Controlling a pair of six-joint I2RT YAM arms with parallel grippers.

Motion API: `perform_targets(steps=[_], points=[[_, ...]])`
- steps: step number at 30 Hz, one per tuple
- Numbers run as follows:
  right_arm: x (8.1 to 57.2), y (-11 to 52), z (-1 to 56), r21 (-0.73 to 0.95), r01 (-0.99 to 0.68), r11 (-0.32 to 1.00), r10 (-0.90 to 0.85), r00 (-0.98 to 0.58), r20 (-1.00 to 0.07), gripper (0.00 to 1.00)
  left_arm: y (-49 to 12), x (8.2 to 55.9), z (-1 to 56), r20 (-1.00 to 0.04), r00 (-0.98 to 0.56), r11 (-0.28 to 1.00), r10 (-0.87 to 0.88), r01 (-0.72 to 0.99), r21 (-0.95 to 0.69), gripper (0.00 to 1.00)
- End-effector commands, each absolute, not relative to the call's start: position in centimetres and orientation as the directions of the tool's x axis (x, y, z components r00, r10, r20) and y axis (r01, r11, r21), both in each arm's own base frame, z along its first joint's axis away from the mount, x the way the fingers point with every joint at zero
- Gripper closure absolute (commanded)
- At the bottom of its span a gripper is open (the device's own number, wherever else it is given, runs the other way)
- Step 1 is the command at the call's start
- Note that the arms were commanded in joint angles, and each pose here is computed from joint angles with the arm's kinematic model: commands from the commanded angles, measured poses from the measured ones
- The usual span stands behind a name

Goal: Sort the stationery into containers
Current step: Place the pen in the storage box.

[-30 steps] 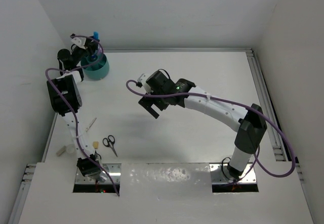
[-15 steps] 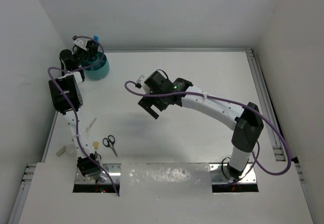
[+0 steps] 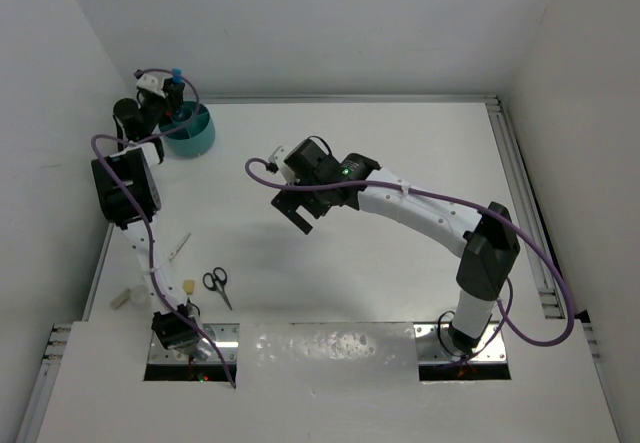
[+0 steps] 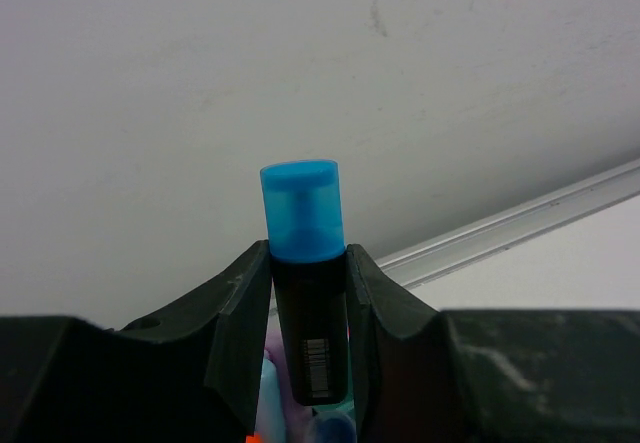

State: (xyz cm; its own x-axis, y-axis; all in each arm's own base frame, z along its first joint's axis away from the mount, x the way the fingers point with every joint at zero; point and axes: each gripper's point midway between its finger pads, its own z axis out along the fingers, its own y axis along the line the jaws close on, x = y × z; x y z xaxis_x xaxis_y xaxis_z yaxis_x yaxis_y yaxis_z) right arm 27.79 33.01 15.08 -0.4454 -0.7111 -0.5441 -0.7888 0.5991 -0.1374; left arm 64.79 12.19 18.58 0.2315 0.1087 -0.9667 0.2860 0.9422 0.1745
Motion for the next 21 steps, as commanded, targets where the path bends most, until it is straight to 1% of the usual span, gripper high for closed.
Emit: perform_targets(steps=[1,3,4,7,10,16,21], points=[[27.9,33.8,16.3,-0.134,-0.789,0.6,-0.686,-0.421,-0.594,0.01,14.5,63.4,27.6,-0.917,0.362,0.946,0.167,0.205,0.253,1.0],[27.9,33.7,16.5,-0.134,-0.787,0.602,-0.677,-0.414,-0.608,0.01,15.1,62.9,28.2,-0.919,0.363,0.947,0.152,0.211,0.24,1.0],[27.6,33.4,16.0,-0.132,-0.787,0.603,-0.681,-0.421,-0.599,0.01,14.9,62.7,28.5,-0.924,0.36,0.946,0.126,0.237,0.221,1.0],[27.3,33.0,16.0,-0.129,-0.783,0.609,-0.672,-0.422,-0.608,0.01,13.3,61.6,27.8,-0.935,0.334,0.886,0.119,0.389,0.251,1.0],[27.1,32.6,15.8,-0.129,-0.779,0.614,-0.666,-0.423,-0.615,0.01,13.6,60.5,27.0,-0.943,0.309,0.851,0.124,0.455,0.261,1.0],[27.0,32.4,15.6,-0.128,-0.774,0.621,-0.655,-0.423,-0.626,0.01,13.0,59.6,25.3,-0.953,0.274,0.793,0.131,0.548,0.266,1.0],[26.9,32.3,15.5,-0.129,-0.773,0.621,-0.657,-0.425,-0.623,0.01,12.4,59.6,24.0,-0.959,0.255,0.768,0.126,0.587,0.257,1.0]])
